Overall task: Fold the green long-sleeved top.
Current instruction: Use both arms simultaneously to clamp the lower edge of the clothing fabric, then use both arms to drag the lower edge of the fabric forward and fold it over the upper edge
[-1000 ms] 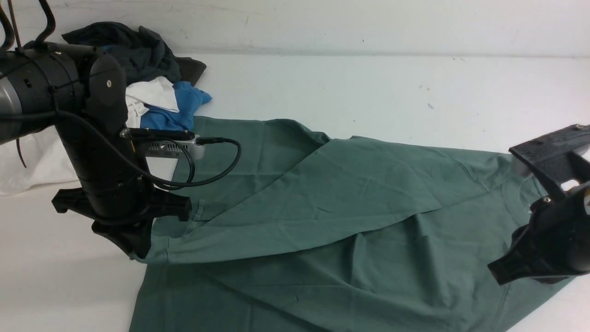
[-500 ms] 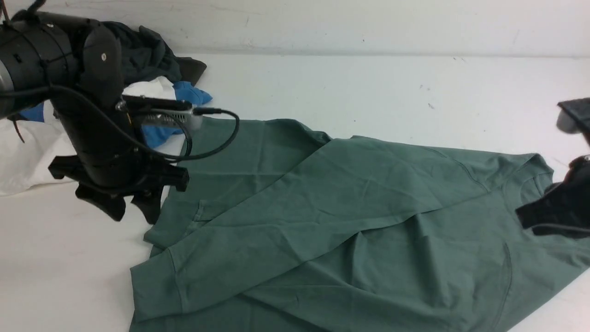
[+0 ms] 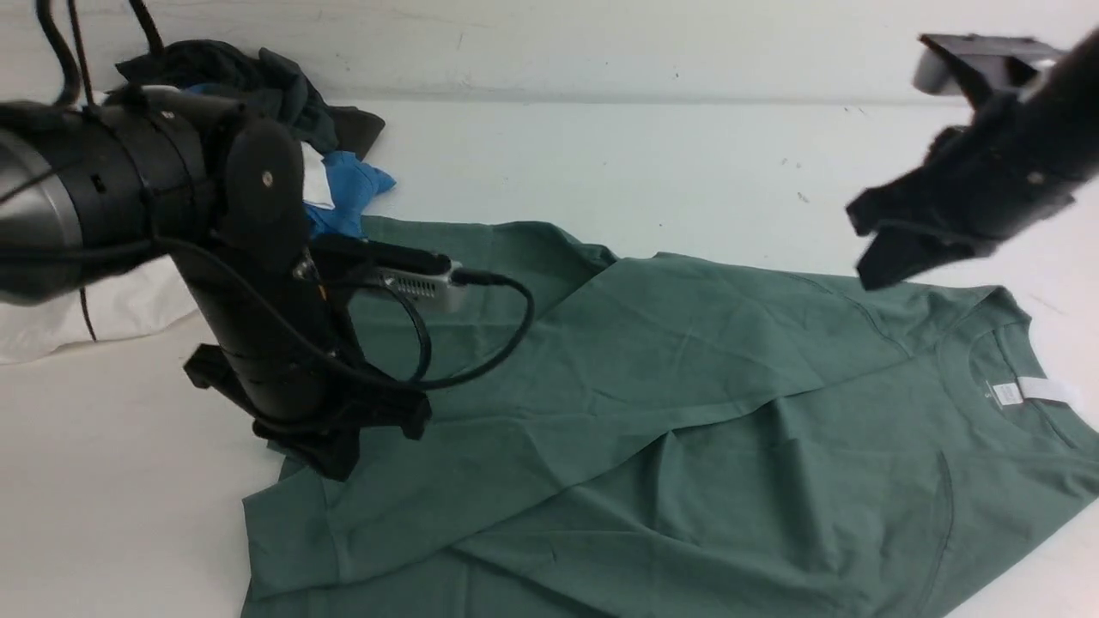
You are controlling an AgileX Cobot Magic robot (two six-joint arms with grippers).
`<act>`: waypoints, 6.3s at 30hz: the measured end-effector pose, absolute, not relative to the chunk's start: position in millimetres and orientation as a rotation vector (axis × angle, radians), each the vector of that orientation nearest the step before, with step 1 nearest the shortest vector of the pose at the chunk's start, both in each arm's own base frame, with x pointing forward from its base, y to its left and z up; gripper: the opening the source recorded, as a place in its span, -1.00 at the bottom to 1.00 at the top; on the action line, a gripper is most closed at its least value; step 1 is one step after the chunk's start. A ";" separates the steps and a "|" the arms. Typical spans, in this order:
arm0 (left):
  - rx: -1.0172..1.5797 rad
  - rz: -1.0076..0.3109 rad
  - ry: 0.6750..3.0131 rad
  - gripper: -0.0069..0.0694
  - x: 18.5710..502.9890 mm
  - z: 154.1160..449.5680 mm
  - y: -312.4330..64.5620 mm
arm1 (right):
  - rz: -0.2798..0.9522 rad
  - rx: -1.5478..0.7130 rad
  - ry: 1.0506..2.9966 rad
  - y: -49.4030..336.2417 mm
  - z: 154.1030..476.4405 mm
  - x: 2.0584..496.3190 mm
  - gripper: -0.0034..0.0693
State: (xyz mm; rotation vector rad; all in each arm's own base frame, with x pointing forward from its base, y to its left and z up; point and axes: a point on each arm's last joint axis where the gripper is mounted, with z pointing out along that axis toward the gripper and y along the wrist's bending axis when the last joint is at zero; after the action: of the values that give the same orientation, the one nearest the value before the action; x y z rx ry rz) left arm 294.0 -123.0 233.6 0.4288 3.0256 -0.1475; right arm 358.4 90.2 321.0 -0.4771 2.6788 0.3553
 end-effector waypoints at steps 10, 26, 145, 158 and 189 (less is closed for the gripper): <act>0.403 -0.163 3.026 -0.83 317.0 173.3 -138.5 | 0.488 -0.584 2.541 159.3 259.1 494.6 -0.95; 0.396 -0.157 3.058 -0.83 320.1 157.7 -140.0 | 0.532 -0.879 2.488 234.5 185.8 503.4 -0.95; 0.167 -0.010 3.139 -0.77 167.9 202.7 -70.1 | 0.201 -1.617 2.455 168.7 195.1 152.6 0.42; 0.155 -0.011 3.136 -0.77 167.6 203.2 -70.0 | 0.098 -1.670 2.469 183.7 161.3 161.4 -0.34; -0.057 0.100 2.743 -0.77 303.6 343.4 -62.0 | -0.249 -1.252 2.196 163.6 311.9 294.8 -0.87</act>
State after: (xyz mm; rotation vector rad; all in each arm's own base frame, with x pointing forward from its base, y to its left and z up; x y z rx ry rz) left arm 303.6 -62.0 343.4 -0.0572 2.7429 0.0999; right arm 294.8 163.6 311.9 -1.2524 2.1965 -0.2487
